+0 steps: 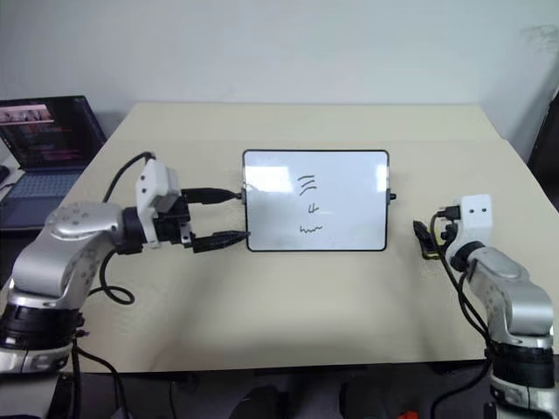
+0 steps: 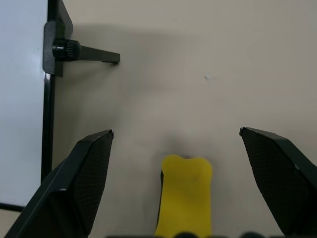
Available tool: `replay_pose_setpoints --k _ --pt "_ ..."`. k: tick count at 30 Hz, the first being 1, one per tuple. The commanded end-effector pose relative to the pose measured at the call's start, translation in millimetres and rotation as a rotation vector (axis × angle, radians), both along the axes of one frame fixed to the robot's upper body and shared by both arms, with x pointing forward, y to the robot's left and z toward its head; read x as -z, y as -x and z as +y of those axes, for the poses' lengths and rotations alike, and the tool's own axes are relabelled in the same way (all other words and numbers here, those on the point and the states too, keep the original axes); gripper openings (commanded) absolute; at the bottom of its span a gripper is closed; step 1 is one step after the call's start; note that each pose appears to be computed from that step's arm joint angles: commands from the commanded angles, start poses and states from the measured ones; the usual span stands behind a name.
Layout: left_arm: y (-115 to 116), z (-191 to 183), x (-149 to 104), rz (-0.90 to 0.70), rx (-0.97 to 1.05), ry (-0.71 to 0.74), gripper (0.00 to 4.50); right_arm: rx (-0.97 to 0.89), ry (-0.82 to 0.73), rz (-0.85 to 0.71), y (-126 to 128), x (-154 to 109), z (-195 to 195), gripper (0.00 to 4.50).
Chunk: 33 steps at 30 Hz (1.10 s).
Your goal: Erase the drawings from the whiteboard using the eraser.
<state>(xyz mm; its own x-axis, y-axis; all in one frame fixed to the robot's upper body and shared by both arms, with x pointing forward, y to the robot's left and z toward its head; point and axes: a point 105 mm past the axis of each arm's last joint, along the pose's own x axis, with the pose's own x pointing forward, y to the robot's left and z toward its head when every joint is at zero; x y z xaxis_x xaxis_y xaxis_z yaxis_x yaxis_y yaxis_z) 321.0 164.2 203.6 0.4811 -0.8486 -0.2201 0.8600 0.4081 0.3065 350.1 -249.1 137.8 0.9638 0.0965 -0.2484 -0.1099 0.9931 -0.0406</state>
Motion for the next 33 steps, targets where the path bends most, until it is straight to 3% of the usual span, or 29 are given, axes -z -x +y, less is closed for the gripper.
replay_pose_setpoints --k 1,22,25,31,33 --pt "4.0 -4.3 -4.4 -0.039 0.041 -0.02 4.5 0.036 0.001 0.005 -3.0 0.0 -7.3 4.48" --pt "5.6 -9.0 -6.5 -0.04 0.058 -0.017 4.5 0.073 -0.031 0.082 5.9 26.2 -12.2 4.48" --pt "6.1 -9.1 -6.2 -0.039 0.059 -0.018 4.5 0.074 -0.029 0.084 3.1 27.5 -13.4 3.86" --pt "6.3 -7.4 -7.3 -0.042 0.055 -0.022 4.5 0.078 -0.058 0.066 -4.2 27.2 -13.3 1.71" --pt "6.4 -6.5 -7.6 -0.043 0.052 -0.024 4.5 0.081 -0.066 0.061 -6.4 27.5 -13.2 1.39"
